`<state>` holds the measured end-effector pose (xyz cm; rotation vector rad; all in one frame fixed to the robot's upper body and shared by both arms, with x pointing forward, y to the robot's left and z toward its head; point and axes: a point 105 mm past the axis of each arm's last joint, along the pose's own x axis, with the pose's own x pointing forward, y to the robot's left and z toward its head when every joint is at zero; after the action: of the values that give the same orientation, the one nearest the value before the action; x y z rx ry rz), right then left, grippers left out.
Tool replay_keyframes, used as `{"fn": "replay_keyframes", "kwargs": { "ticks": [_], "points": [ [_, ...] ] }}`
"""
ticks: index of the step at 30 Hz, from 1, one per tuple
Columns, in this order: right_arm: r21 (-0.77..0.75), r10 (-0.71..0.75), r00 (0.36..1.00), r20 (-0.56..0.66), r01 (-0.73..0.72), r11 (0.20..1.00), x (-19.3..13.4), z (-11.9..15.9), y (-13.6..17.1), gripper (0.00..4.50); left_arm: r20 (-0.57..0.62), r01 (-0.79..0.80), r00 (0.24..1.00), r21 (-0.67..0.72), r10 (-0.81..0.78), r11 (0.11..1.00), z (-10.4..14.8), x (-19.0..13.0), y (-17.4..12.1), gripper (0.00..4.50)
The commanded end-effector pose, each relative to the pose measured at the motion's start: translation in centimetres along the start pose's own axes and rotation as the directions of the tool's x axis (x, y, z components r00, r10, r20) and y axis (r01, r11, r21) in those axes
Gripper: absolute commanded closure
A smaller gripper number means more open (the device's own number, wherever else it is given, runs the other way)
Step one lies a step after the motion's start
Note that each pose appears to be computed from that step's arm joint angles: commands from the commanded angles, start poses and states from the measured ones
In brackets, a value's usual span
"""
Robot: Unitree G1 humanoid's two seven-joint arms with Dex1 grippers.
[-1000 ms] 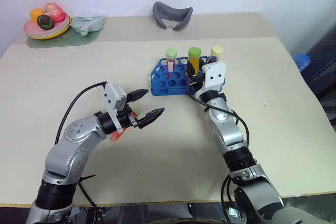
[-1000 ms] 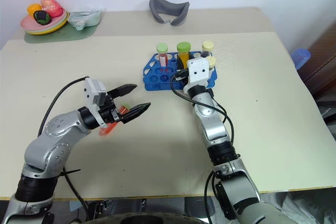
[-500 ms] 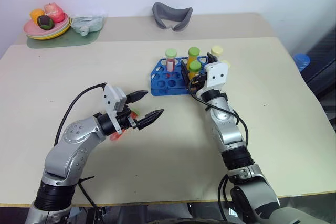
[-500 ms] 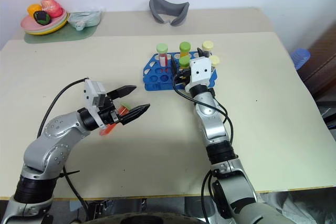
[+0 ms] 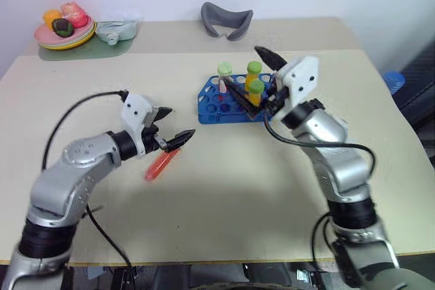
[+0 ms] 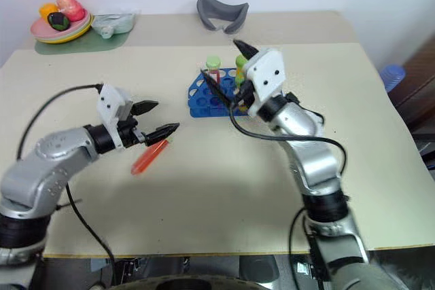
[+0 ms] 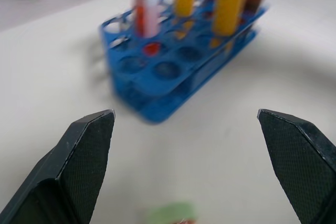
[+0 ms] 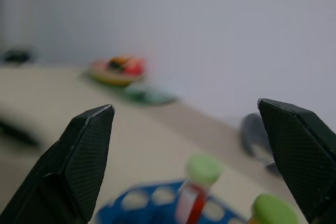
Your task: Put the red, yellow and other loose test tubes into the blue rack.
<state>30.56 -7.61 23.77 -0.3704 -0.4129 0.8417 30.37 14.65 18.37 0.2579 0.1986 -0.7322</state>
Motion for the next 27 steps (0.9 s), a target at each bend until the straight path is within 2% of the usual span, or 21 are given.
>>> {"fn": "replay_keyframes", "kwargs": {
  "ticks": [1, 3, 4, 7, 11, 17, 27],
  "points": [
    [-0.012, 0.228, 0.970, -0.078, -0.230, 0.973, -2.2, 0.1, 2.4, 0.04, -0.196, 0.011, 0.981, 0.008, -0.009, 1.000, -0.3, -1.2, -0.4, 0.00],
    [0.014, 0.332, 0.932, -0.146, -0.333, 0.943, -3.8, -0.6, 3.5, 0.04, -0.323, -0.012, 0.946, -0.043, -0.003, 0.999, -1.1, -1.4, -0.2, 0.00],
    [0.038, 0.380, 0.909, -0.172, -0.379, 0.924, -4.6, -0.8, 4.1, 0.04, -0.422, -0.013, 0.906, -0.052, -0.010, 0.999, -1.8, -1.4, -0.2, 0.00],
    [0.087, 0.458, 0.864, -0.211, -0.450, 0.889, -5.9, -1.3, 5.1, 0.04, -0.610, -0.002, 0.793, 0.009, 0.007, 1.000, -3.4, -2.1, -0.1, 0.00],
    [0.097, 0.462, 0.863, -0.207, -0.451, 0.887, -5.9, -1.3, 5.5, 0.04, -0.659, -0.045, 0.752, 0.002, 0.035, 0.999, -4.2, -1.6, 0.8, 0.00],
    [0.104, 0.447, 0.876, -0.179, -0.435, 0.894, -5.4, -1.0, 6.3, 0.04, -0.660, -0.017, 0.751, -0.061, -0.027, 0.998, -4.6, -0.1, -0.2, 0.00],
    [0.111, 0.431, 0.885, -0.175, -0.417, 0.902, -5.2, -1.1, 7.0, 0.04, -0.674, -0.071, 0.738, -0.041, 0.024, 0.997, -4.8, 2.0, -0.2, 0.00]
  ]
}}
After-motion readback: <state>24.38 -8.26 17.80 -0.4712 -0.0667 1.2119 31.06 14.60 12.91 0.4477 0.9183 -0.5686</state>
